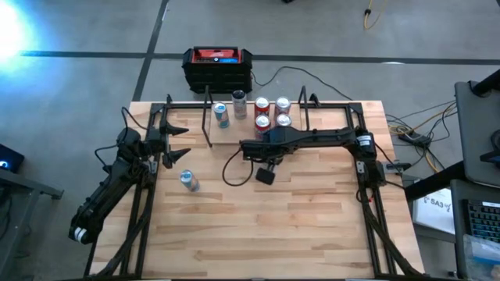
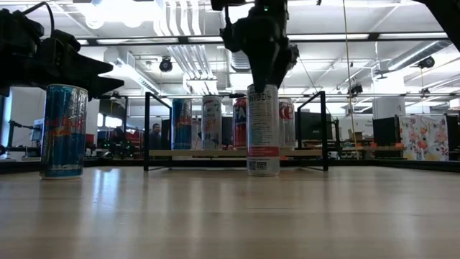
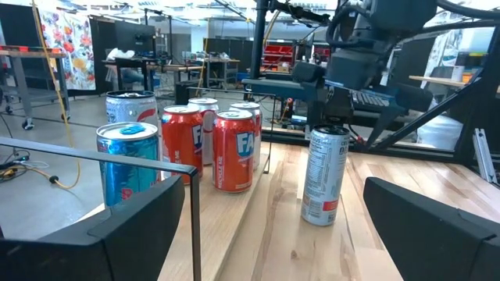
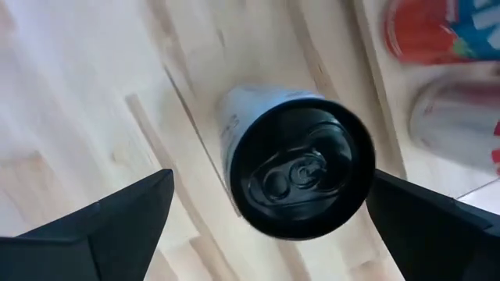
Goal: Place canned beverage on shelf
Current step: Put the white and pink soda can on the shelf aligned with the other white and pink soda can
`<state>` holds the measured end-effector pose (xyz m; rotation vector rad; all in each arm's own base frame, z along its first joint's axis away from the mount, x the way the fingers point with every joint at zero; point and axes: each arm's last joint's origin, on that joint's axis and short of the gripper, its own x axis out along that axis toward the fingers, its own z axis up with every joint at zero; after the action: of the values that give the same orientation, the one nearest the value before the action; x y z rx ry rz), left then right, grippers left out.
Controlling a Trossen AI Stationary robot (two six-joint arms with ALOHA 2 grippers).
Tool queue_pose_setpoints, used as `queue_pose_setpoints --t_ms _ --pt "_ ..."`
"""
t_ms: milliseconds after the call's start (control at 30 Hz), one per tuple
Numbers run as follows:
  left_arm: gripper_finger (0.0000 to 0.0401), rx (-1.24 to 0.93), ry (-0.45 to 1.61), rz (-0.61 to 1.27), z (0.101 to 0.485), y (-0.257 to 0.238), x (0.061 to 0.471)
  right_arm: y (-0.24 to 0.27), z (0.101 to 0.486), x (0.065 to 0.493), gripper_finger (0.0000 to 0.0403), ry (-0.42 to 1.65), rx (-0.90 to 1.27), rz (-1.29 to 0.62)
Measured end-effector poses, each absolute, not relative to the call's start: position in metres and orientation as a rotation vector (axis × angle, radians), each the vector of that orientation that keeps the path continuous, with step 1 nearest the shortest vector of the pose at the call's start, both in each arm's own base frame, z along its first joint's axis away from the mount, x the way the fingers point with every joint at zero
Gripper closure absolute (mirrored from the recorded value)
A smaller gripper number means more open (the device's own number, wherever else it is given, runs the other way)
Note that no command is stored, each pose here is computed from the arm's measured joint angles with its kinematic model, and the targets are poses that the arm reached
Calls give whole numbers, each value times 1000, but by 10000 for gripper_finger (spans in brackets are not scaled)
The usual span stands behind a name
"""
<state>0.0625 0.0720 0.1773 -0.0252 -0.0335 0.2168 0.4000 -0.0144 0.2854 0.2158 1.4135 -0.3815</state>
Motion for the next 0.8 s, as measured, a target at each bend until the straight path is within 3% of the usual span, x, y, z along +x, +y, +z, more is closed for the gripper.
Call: queue_pose_setpoints --t_ms 333,800 --pt "21 -26 -33 217 177 72 63 -24 285 399 3 1444 84 -260" --pt "21 -26 -33 217 177 72 63 -44 267 396 3 1496 174 -162"
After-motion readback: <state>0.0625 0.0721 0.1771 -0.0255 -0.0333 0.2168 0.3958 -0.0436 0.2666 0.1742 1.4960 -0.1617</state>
